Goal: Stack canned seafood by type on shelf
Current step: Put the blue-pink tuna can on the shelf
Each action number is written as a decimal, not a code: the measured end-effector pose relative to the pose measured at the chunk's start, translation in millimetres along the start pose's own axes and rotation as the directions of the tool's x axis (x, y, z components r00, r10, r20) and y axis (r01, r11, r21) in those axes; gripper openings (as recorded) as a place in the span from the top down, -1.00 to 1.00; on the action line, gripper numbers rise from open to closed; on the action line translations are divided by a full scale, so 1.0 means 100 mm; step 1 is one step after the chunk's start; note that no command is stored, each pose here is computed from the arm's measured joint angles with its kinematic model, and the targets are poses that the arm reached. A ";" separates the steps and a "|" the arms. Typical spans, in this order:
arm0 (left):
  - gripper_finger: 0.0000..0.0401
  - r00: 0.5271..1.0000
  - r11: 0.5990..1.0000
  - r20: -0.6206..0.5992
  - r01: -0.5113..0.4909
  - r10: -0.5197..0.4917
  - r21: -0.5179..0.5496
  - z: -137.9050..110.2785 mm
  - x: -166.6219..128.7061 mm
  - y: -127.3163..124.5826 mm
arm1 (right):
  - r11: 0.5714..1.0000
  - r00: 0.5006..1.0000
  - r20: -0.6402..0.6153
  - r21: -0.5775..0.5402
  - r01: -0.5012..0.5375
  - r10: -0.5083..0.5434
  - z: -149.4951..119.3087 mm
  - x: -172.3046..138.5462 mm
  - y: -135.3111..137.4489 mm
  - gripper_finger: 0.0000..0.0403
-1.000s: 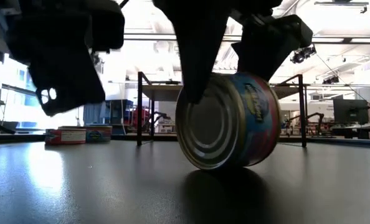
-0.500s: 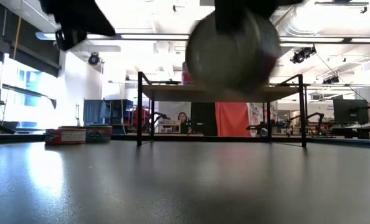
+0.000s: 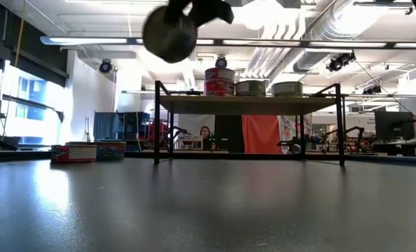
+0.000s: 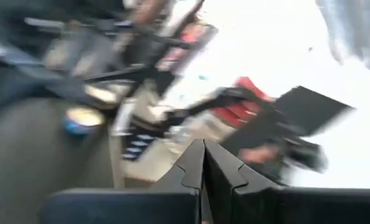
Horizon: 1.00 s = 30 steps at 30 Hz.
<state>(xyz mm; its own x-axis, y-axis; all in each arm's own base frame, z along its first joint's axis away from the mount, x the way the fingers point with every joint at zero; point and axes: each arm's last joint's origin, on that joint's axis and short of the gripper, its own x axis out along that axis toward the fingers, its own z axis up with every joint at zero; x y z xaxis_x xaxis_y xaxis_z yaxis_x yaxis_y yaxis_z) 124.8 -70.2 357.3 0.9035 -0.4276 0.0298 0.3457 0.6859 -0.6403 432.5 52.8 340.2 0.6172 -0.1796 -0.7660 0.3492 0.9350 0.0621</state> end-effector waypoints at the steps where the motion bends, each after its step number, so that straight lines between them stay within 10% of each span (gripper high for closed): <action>1: 1.00 0.999 0.999 -0.005 0.036 -0.036 0.016 0.00 -0.04 -0.03 | 0.999 0.999 0.001 -0.021 0.035 -0.035 0.03 0.02 -0.08 0.18; 7: 1.00 0.999 0.986 0.011 0.044 -0.046 0.158 -0.02 -0.14 -0.10 | 0.922 0.964 0.065 -0.283 0.265 -0.257 0.16 0.09 -0.45 0.18; 15: 1.00 0.957 0.941 0.209 -0.247 0.200 0.232 0.06 -0.15 0.00 | 0.633 0.896 0.087 -0.679 0.373 -0.435 0.20 0.29 -0.63 0.18; 21: 1.00 0.862 0.892 0.348 -0.433 0.369 0.127 0.13 -0.16 0.08 | 0.576 0.834 0.035 -0.707 0.411 -0.551 0.19 0.61 -0.89 0.18; 30: 1.00 0.841 0.878 0.365 -0.466 0.400 0.109 0.15 -0.16 0.12 | 0.579 0.823 -0.004 -0.712 0.397 -0.568 0.21 0.74 -1.12 0.18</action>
<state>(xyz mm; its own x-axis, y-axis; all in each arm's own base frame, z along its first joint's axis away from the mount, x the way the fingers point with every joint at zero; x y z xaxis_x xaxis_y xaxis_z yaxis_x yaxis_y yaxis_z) 118.8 -45.8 360.8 0.9903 0.1300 0.0486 -0.0894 0.8658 -0.4924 453.7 -71.8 290.3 0.3065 -0.6780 -0.6681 -0.0552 0.6881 -0.7235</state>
